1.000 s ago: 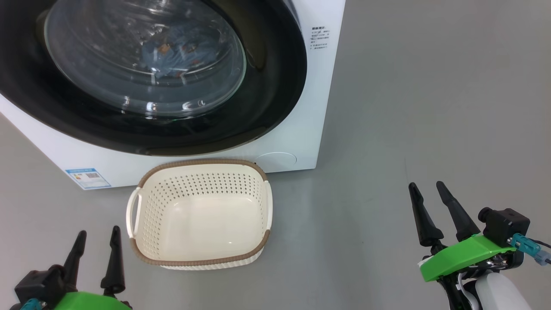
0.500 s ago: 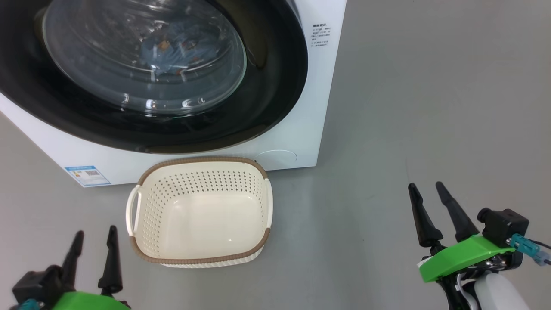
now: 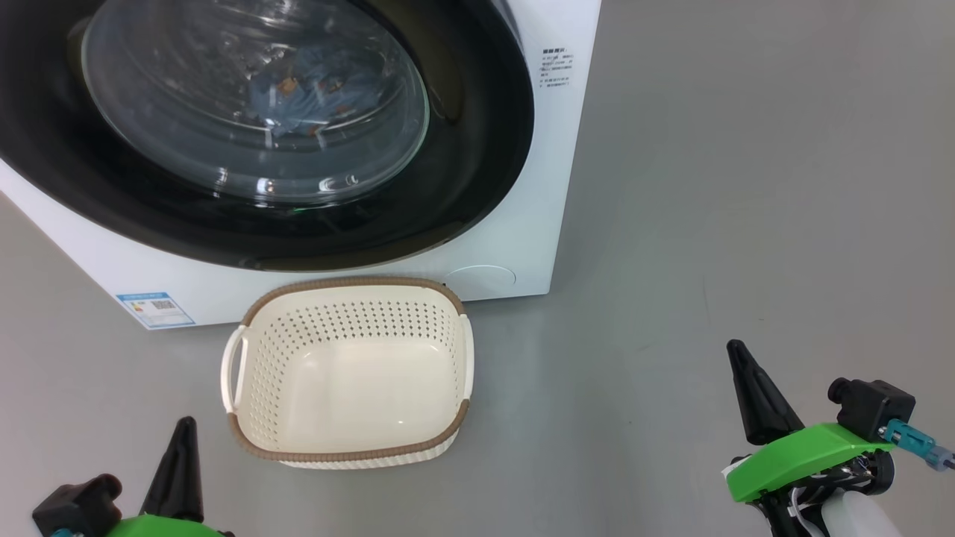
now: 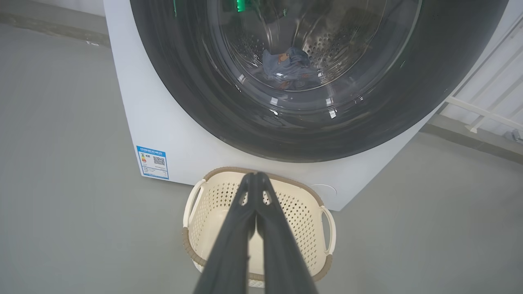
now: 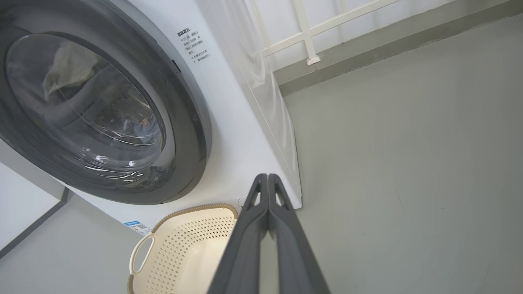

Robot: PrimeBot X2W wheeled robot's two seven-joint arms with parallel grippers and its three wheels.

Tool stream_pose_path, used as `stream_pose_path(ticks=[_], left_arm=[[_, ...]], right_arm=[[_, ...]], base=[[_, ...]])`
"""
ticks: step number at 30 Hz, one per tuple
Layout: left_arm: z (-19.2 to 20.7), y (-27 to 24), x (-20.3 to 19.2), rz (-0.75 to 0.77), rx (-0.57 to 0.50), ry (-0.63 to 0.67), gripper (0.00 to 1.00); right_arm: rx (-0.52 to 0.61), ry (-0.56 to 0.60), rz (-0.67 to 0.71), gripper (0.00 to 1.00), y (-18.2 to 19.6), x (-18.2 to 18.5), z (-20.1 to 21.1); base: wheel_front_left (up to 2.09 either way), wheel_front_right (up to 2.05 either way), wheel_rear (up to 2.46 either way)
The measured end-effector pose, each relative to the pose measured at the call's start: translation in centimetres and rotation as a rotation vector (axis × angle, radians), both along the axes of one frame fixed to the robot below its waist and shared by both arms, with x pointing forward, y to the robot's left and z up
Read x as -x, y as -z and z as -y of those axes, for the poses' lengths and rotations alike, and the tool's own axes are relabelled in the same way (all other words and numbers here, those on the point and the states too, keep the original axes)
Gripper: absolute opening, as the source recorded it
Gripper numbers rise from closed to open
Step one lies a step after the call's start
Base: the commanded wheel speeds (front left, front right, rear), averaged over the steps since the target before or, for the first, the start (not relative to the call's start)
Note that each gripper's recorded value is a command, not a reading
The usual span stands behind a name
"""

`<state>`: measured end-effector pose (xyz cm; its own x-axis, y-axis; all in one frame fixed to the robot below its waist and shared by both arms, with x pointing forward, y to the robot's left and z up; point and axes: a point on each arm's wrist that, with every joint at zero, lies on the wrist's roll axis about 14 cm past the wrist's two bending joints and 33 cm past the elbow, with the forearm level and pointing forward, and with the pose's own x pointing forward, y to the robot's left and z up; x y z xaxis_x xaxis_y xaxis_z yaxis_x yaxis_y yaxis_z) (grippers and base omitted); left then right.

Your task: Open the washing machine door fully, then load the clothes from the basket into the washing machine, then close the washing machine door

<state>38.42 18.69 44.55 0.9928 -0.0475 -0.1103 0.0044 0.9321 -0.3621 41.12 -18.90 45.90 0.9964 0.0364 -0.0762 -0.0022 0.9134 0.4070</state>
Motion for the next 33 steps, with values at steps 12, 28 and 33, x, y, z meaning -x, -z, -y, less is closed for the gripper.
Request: stream_pose_path(ticks=[12,28,33], left_arm=[[-0.28,-0.09,0.13,-0.018,0.120,-0.037,0.00],[-0.54,-0.26,0.32,-0.035,0.284,-0.080,0.00],[-0.62,-0.34,0.39,-0.039,0.330,-0.091,0.00]], right_arm=[[-0.111,0.031,-0.005,0.00,-0.47,0.00,0.37],[-0.269,0.073,-0.019,0.00,-0.66,0.44,0.94],[-0.317,0.081,-0.021,0.00,-0.79,0.51,1.02]], base=[[0.00,0.00,0.00],[0.00,0.00,0.00],[0.00,0.00,0.00]])
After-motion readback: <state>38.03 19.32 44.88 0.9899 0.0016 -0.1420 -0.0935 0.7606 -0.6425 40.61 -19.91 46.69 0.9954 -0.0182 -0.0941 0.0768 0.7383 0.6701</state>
